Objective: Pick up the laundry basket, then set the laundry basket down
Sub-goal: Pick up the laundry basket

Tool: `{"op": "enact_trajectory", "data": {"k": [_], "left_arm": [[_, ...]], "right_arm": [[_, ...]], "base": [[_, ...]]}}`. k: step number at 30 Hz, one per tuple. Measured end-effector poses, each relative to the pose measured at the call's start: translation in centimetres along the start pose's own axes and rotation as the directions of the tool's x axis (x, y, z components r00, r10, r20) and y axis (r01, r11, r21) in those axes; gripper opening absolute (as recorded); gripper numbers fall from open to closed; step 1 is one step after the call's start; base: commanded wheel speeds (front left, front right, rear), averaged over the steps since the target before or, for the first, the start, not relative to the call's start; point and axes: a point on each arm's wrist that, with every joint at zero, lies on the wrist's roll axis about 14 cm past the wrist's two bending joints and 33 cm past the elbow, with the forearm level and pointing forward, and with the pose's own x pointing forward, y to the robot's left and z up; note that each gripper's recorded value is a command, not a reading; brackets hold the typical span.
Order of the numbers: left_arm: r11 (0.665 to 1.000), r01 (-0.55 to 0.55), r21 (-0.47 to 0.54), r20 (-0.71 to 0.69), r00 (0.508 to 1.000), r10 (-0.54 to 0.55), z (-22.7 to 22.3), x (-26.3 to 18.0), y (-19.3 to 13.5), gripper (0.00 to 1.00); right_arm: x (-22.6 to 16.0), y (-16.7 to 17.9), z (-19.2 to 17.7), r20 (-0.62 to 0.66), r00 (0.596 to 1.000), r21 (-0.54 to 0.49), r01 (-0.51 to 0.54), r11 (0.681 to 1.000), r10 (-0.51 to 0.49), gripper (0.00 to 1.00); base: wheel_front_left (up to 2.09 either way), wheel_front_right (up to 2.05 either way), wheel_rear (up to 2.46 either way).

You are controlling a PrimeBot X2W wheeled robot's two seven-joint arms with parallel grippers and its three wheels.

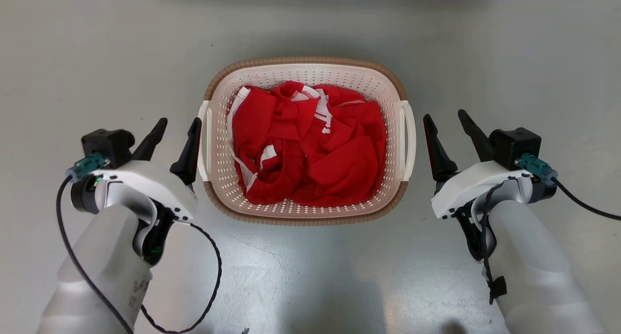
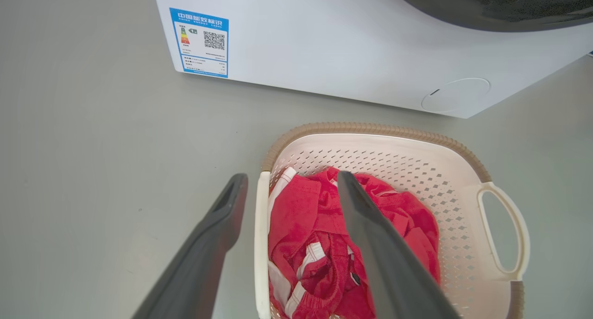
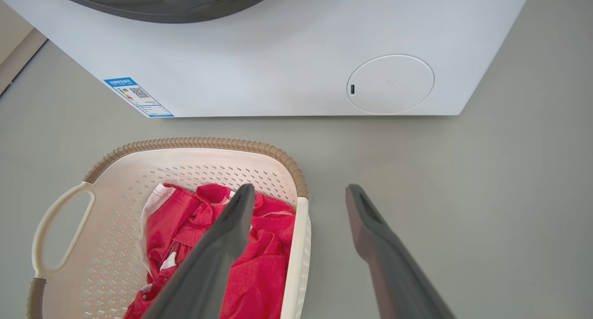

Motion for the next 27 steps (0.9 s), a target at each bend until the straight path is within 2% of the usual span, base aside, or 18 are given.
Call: {"op": "enact_trajectory", "data": {"k": [17,27], "left_arm": [[1.0,0.018,0.006,-0.149,0.989,-0.017,-4.1,2.1,-0.3,1.0],[1.0,-0.002,0.012,-0.217,0.976,0.005,-6.6,2.8,1.0,1.0]], "right_arm": [[1.0,-0.4,-3.7,-0.111,0.994,0.021,0.003,1.0,-0.001,1.0],[2.3,-0.3,-5.7,-0.155,0.988,0.03,-0.007,1.0,0.012,1.0]], "base": [[0.0,0.0,0.0],[0.0,0.0,0.0]]}}
